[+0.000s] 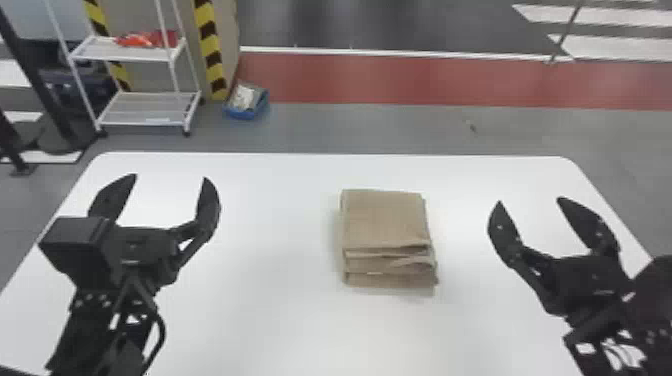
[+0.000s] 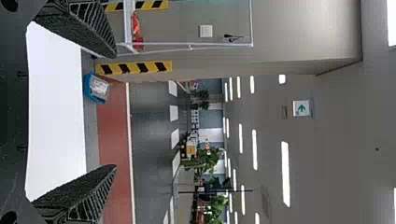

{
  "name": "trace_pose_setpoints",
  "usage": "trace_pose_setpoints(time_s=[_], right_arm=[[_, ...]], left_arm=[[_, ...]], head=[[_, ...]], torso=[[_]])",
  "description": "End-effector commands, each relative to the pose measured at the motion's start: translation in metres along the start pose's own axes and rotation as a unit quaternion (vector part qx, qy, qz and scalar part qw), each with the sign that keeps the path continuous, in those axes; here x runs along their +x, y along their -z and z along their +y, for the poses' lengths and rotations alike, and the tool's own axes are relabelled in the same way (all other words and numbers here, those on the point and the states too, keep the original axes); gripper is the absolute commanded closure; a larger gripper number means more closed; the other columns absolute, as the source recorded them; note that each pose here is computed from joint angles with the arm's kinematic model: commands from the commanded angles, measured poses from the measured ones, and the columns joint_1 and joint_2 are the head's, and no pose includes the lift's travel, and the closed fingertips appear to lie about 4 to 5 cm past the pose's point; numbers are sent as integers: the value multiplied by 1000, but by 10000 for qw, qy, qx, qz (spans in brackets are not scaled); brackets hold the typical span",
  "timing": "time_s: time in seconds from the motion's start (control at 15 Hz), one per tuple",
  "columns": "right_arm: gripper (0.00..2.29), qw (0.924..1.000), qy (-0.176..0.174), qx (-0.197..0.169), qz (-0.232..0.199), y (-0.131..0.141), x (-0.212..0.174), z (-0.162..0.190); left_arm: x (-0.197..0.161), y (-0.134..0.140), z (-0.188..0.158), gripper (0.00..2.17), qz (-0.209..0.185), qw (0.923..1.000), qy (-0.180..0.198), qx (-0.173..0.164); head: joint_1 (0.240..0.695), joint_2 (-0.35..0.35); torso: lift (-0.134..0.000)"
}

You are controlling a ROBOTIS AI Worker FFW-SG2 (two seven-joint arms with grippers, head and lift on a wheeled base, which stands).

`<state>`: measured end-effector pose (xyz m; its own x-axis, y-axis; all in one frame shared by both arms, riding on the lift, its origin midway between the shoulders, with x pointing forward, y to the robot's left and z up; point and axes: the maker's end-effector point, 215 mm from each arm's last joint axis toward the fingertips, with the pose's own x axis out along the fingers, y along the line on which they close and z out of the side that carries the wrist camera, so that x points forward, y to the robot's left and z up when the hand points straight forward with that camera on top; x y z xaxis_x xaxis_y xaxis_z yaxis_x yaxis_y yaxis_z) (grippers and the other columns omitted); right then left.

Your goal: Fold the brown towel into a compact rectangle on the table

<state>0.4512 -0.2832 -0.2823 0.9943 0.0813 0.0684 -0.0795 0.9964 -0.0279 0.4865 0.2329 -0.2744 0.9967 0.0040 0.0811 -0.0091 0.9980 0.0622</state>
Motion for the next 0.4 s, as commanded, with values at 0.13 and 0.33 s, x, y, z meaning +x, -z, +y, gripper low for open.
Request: trace_pose_setpoints(time_s=[0.13,0.33], right_arm=[[124,10000,16,39,-69,-4,-1,-2],[124,9999,49,49,-153,-9,-2,-7]], left_arm=[[1,0,2,46,10,10000,25,-68],[1,-1,1,46,6,10000,43,-71]], head=[[695,-62],[695,-63]], torso=[[-124],[-124]])
